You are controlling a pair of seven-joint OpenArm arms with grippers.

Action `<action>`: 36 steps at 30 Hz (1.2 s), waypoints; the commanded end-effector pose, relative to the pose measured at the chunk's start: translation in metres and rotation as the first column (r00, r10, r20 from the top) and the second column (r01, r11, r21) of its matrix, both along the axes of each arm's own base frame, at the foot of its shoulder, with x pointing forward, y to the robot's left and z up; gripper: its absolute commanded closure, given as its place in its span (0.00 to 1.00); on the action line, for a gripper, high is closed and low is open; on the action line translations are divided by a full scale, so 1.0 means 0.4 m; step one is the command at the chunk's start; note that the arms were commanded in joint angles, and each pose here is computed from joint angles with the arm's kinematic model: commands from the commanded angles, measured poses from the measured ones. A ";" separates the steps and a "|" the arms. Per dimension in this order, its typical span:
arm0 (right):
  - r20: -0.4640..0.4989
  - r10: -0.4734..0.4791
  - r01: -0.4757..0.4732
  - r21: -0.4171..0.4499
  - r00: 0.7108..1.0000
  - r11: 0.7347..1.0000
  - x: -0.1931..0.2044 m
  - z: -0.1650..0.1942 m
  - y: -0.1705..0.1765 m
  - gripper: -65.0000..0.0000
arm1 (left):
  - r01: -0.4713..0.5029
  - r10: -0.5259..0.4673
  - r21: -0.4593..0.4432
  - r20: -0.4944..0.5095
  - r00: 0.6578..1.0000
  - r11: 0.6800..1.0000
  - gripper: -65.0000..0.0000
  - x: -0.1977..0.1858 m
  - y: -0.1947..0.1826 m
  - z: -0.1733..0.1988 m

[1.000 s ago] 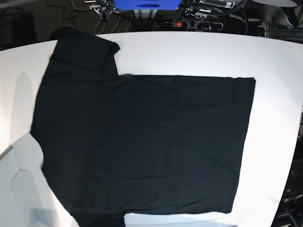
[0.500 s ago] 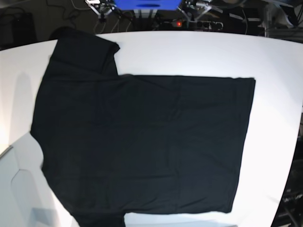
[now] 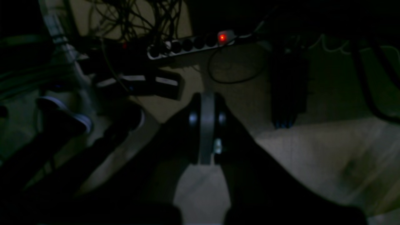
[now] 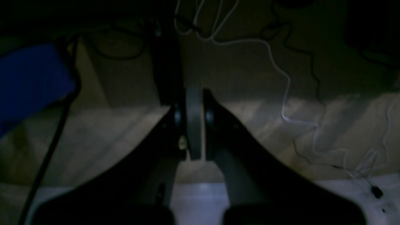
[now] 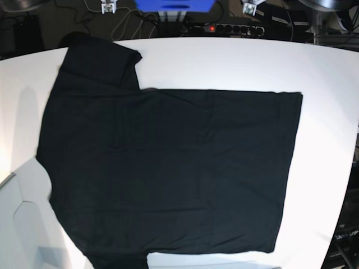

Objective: Fold the T-shirt properly
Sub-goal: 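Lower both grippers onto the shirt's shoulder corners and pinch them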

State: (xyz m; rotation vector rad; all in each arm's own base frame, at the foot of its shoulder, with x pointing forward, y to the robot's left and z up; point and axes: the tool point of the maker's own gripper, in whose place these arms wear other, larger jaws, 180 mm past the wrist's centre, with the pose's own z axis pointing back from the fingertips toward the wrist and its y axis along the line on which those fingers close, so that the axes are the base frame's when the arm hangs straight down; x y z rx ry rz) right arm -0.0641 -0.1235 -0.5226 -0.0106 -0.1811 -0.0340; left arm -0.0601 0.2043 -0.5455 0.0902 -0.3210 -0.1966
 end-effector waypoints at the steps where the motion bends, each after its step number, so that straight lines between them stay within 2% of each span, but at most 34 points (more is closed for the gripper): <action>1: 0.028 0.001 -0.001 0.000 1.000 1.000 0.010 0.032 -0.002 1.00 | 0.016 -0.016 0.002 0.026 1.000 1.000 1.00 -0.003 0.009 0.034; 3: 0.068 0.006 -0.005 -0.006 0.998 1.000 0.036 0.083 -0.010 1.00 | -0.004 0.003 0.009 0.083 0.997 1.000 1.00 0.024 0.031 0.093; 7: 0.180 0.034 -0.029 -0.026 0.983 0.999 0.110 0.197 -0.029 1.00 | -0.135 0.134 -0.011 0.214 0.968 0.991 1.00 0.094 0.091 0.218; 10: 0.253 0.053 -0.044 -0.042 0.966 0.998 0.170 0.272 -0.041 1.00 | -0.142 0.144 -0.027 0.304 0.942 0.989 1.00 0.166 0.120 0.296; 14: 0.298 0.081 -0.065 -0.062 0.951 0.996 0.217 0.296 -0.057 1.00 | -0.149 0.157 -0.050 0.404 0.901 0.987 1.00 0.251 0.140 0.372; 19: 0.389 0.071 -0.030 -0.111 0.919 0.993 0.314 0.313 -0.104 1.00 | -0.193 0.197 -0.064 0.530 0.825 0.979 0.98 0.342 0.174 0.463; 21: 0.420 0.058 -0.008 -0.120 0.906 0.993 0.348 0.321 -0.116 1.00 | -0.203 0.210 -0.075 0.560 0.801 0.976 0.91 0.369 0.182 0.483; 23: 0.449 0.061 -0.003 -0.130 0.892 0.992 0.381 0.329 -0.126 0.98 | -0.226 0.233 -0.082 0.556 0.798 0.971 0.77 0.386 0.196 0.489; 27: 0.481 0.141 -0.109 -0.093 0.865 0.990 0.426 0.337 -0.090 0.82 | -0.295 0.313 -0.122 0.540 0.782 0.948 0.45 0.437 0.229 0.494; 29: 0.485 0.147 -0.109 -0.105 0.862 0.988 0.433 0.339 -0.107 0.71 | -0.334 0.360 -0.150 0.543 0.758 0.930 0.37 0.464 0.248 0.497; 32: 0.507 0.133 -0.086 -0.115 0.852 0.990 0.455 0.348 -0.120 0.61 | -0.390 0.425 -0.187 0.558 0.713 0.901 0.35 0.504 0.281 0.503; 36: 0.522 0.124 -0.054 -0.147 0.844 0.988 0.472 0.359 -0.159 0.59 | -0.427 0.468 -0.218 0.582 0.665 0.878 0.35 0.563 0.309 0.513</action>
